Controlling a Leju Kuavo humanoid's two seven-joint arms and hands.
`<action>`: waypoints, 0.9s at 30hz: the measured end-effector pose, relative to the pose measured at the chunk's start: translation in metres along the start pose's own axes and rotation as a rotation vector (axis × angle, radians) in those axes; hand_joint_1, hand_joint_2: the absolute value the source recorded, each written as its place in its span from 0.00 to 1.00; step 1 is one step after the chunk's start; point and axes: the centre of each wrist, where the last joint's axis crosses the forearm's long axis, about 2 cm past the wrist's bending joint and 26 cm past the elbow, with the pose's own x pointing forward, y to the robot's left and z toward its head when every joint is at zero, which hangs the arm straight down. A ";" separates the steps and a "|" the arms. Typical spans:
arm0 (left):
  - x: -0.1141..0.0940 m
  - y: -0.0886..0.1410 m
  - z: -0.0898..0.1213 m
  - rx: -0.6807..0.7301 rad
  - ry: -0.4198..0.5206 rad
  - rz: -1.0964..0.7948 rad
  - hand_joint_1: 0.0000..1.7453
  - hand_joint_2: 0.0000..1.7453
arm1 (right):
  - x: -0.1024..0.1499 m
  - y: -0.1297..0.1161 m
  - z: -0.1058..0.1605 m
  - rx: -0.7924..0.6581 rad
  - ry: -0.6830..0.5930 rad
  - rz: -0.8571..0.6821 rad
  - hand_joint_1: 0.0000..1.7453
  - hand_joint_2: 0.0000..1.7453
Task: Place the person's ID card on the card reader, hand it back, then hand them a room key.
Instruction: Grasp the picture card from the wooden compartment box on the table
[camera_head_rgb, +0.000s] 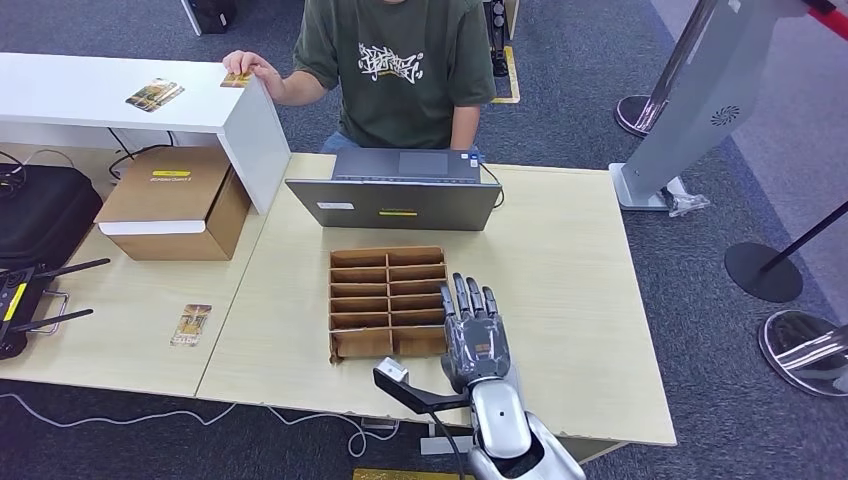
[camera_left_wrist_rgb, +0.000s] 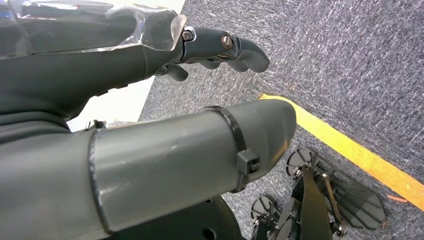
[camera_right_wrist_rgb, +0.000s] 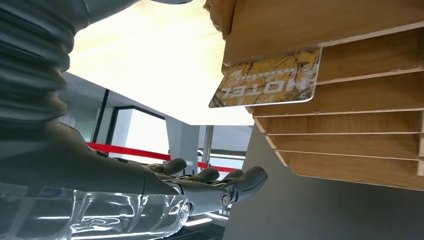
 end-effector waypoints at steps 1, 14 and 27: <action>0.000 0.000 0.000 0.000 0.000 0.000 0.00 0.00 | -0.001 0.000 0.000 0.000 0.001 0.001 0.00 1.00; 0.001 0.002 -0.001 0.003 -0.009 -0.002 0.00 0.00 | -0.004 0.000 -0.001 -0.007 -0.006 0.007 0.00 1.00; 0.003 0.004 -0.002 -0.003 -0.019 -0.019 0.00 0.00 | -0.007 0.004 -0.006 -0.008 -0.055 0.032 0.00 1.00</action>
